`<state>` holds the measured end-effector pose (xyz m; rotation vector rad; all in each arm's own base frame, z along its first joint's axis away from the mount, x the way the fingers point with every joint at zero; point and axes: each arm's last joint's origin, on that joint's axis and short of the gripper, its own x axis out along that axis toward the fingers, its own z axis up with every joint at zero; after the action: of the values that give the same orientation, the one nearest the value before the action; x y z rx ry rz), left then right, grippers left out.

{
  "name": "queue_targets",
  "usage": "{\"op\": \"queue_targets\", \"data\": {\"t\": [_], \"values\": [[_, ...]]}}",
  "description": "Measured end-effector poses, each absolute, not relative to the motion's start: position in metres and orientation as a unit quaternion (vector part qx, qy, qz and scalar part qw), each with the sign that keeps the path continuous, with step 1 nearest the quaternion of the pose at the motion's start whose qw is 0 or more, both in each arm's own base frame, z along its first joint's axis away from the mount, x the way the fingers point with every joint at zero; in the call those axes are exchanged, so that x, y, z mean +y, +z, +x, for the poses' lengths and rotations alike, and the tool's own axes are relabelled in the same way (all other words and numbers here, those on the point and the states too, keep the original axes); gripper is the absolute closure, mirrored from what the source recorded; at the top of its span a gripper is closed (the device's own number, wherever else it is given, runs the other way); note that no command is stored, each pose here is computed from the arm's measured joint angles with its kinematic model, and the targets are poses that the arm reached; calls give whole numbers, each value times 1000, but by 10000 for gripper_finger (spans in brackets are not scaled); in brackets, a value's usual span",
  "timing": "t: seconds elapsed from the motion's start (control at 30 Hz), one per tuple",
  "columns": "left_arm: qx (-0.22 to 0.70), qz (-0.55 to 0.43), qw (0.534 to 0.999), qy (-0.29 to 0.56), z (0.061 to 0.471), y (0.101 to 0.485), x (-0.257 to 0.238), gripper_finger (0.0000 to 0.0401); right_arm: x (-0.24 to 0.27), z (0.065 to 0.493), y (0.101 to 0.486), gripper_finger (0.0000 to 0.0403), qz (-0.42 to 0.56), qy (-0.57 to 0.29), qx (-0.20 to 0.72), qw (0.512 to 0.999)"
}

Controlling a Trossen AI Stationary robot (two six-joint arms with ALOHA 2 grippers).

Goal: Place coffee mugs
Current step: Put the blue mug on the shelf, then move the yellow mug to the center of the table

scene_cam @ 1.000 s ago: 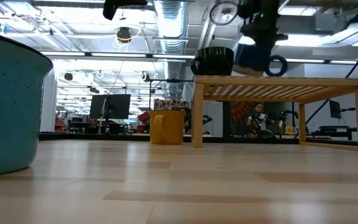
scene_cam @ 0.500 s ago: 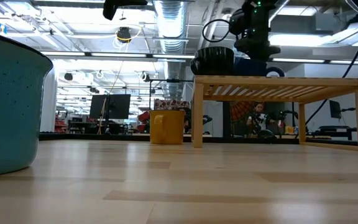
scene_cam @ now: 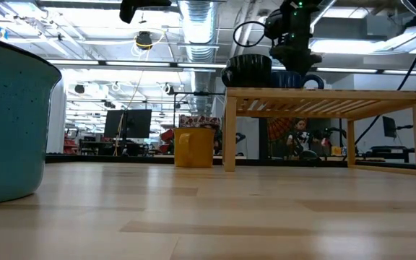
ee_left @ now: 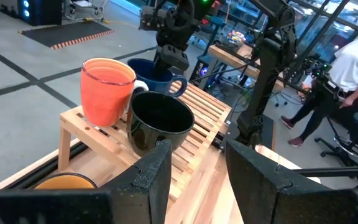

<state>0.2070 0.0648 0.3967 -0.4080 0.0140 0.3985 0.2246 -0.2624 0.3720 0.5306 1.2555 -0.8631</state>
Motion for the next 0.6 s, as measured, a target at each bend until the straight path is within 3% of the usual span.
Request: {"op": "queue_targets", "data": {"t": [0.17, 0.4, 0.6], "values": [[7, -201, 960, 197, 207, 397, 65, 266, -260, 210, 385, 263, 198, -406, 562, 693], [7, -201, 960, 197, 207, 397, 65, 266, -244, 175, 425, 263, 181, -456, 493, 718], [6, -196, 959, 205, 207, 397, 65, 266, -218, 158, 444, 263, 227, -403, 403, 790]]}}
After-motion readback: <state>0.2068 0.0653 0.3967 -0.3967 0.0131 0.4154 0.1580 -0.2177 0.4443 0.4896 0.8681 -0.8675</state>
